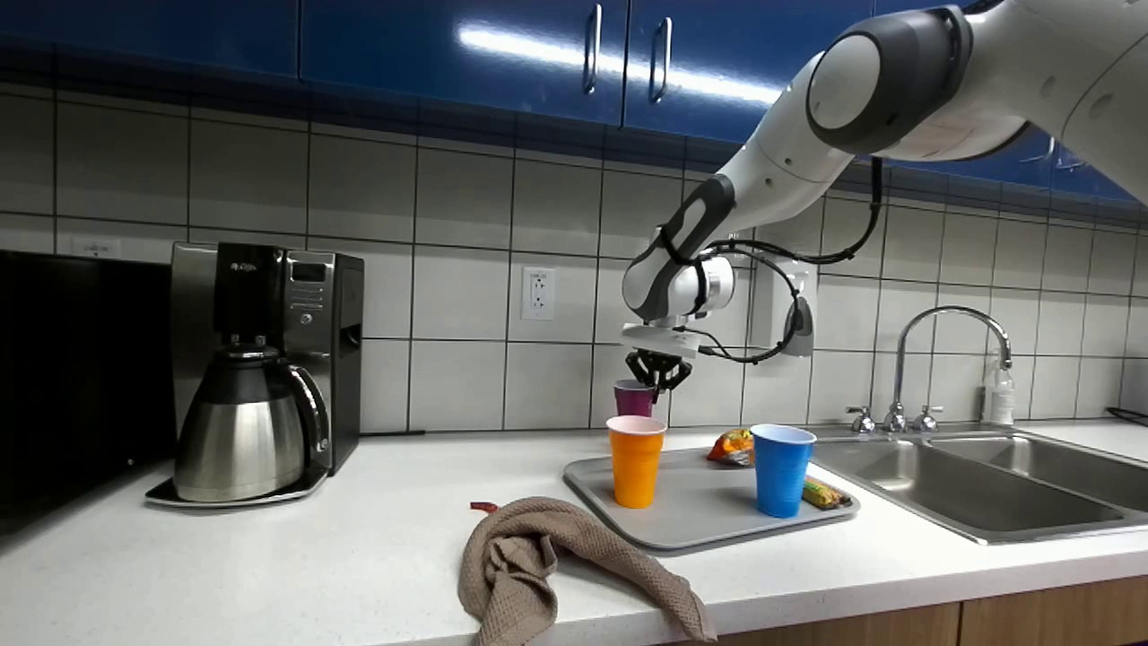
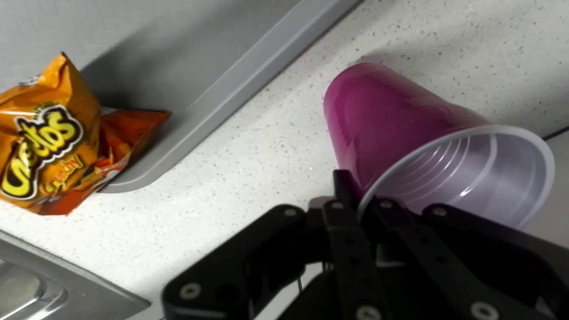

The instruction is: Move the cups onto the tray

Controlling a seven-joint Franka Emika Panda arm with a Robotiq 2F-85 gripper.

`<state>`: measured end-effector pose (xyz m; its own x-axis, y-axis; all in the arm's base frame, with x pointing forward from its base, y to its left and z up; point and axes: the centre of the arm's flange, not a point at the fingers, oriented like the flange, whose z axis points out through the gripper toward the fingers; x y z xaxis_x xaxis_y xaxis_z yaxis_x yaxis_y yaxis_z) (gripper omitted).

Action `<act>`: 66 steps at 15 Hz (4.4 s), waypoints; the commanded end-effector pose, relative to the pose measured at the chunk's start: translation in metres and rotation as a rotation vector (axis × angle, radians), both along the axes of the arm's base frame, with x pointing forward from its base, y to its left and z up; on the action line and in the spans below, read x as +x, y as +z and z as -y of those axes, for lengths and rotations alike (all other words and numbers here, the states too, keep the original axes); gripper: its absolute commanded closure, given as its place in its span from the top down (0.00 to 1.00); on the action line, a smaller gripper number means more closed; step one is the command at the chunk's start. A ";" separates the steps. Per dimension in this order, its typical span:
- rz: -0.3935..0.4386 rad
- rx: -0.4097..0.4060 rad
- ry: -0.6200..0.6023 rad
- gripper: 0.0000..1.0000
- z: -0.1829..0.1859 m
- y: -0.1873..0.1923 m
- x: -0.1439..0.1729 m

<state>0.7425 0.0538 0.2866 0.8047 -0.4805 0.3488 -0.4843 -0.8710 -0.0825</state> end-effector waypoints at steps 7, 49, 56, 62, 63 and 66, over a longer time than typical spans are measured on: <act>0.000 -0.003 0.063 0.01 0.008 0.035 -0.054; -0.155 -0.109 0.193 1.00 0.033 0.073 -0.172; -0.157 -0.128 0.287 1.00 0.009 0.084 -0.209; -0.233 -0.146 0.360 1.00 0.013 0.101 -0.239; -0.243 -0.151 0.361 1.00 0.016 0.104 -0.244; -0.294 -0.157 0.363 1.00 0.025 0.109 -0.257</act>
